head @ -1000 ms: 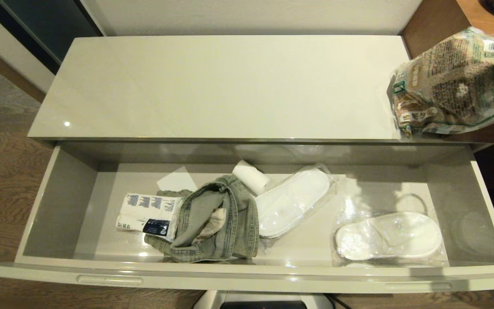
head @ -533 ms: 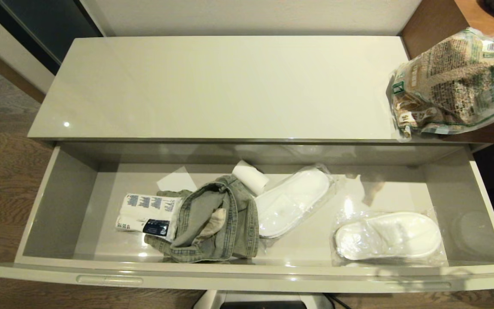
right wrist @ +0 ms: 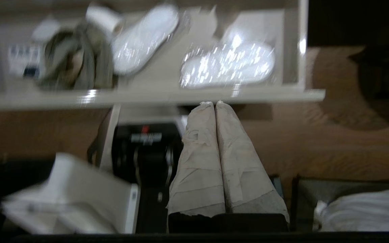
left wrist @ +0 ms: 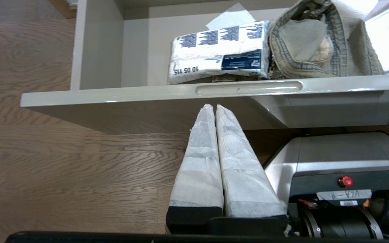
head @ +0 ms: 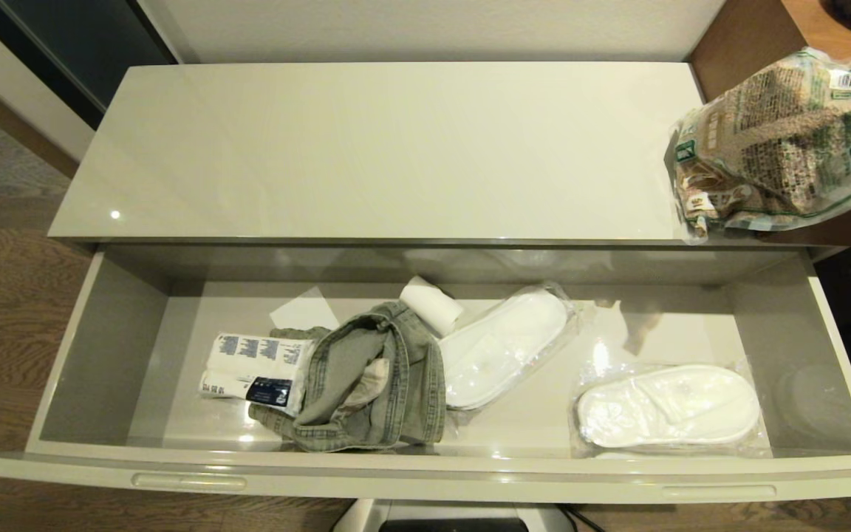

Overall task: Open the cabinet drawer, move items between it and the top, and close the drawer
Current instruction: Close the drawer

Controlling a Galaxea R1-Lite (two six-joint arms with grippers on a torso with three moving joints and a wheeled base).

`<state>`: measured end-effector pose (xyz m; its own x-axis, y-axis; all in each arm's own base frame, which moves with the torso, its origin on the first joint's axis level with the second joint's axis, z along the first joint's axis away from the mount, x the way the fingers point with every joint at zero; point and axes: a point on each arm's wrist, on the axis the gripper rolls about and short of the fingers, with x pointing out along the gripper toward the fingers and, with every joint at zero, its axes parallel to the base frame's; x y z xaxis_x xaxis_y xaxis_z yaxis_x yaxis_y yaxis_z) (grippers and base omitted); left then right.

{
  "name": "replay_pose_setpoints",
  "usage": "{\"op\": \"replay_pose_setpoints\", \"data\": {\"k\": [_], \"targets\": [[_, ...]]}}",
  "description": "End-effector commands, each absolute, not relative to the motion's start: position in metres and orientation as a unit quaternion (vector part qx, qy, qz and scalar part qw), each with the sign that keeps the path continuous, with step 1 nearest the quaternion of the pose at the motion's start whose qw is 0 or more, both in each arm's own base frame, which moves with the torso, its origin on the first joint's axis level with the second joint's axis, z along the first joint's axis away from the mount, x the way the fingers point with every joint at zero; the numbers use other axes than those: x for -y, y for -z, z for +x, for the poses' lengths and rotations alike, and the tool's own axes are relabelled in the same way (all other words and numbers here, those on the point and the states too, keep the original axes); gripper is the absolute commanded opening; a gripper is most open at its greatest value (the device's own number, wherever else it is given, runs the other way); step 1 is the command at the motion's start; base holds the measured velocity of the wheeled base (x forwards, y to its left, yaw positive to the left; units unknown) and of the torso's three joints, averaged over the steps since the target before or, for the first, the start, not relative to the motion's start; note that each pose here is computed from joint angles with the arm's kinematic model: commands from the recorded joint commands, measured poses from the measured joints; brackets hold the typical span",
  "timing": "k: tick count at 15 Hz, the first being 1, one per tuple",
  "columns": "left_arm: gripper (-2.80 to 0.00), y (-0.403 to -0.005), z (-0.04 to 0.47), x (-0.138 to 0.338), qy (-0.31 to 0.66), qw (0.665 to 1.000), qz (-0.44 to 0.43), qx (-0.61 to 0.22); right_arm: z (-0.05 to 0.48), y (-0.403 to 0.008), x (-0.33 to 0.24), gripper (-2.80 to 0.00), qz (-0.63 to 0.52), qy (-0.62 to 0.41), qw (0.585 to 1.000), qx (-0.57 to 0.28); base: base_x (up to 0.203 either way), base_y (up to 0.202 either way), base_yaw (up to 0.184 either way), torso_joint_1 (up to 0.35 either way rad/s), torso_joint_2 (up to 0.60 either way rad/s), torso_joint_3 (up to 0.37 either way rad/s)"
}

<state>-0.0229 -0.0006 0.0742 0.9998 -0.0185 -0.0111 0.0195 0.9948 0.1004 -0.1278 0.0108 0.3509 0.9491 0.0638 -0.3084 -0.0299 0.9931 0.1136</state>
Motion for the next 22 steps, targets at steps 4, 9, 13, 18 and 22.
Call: {"op": "replay_pose_setpoints", "data": {"k": [4, 9, 13, 18, 22], "targets": [[-2.80, -0.074, -0.023, 0.001, 0.010, 0.999, 0.051, -0.006, -0.178, -0.283, 0.000, -2.80, 0.044, -0.048, 0.982, -0.177, 0.000, 0.000, 0.000, 0.000, 0.00, 0.000], [-2.80, -0.074, -0.023, 0.001, 0.010, 0.999, 0.051, -0.006, -0.172, -0.220, -0.012, -2.80, 0.015, -0.023, 0.975, -0.219, 0.000, 0.000, 0.000, 0.000, 0.00, 0.000], [-2.80, -0.074, -0.023, 0.001, 0.010, 0.999, 0.051, -0.006, -0.150, -0.190, -0.006, -2.80, 0.009, -0.035, 0.984, -0.172, 0.000, 0.000, 0.000, 0.000, 0.00, 0.000], [-2.80, -0.074, -0.023, 0.001, 0.010, 0.999, 0.051, -0.006, -0.082, -0.160, 0.000, -2.80, -0.003, 0.020, 1.000, 0.012, 0.000, 0.000, 0.000, 0.000, 0.00, 0.000], [-2.80, -0.074, -0.023, 0.001, 0.010, 0.999, 0.051, -0.006, -0.073, -0.159, 0.002, -2.80, -0.028, 0.039, 0.997, 0.068, 0.000, 0.000, 0.000, 0.000, 0.00, 0.000]]}}
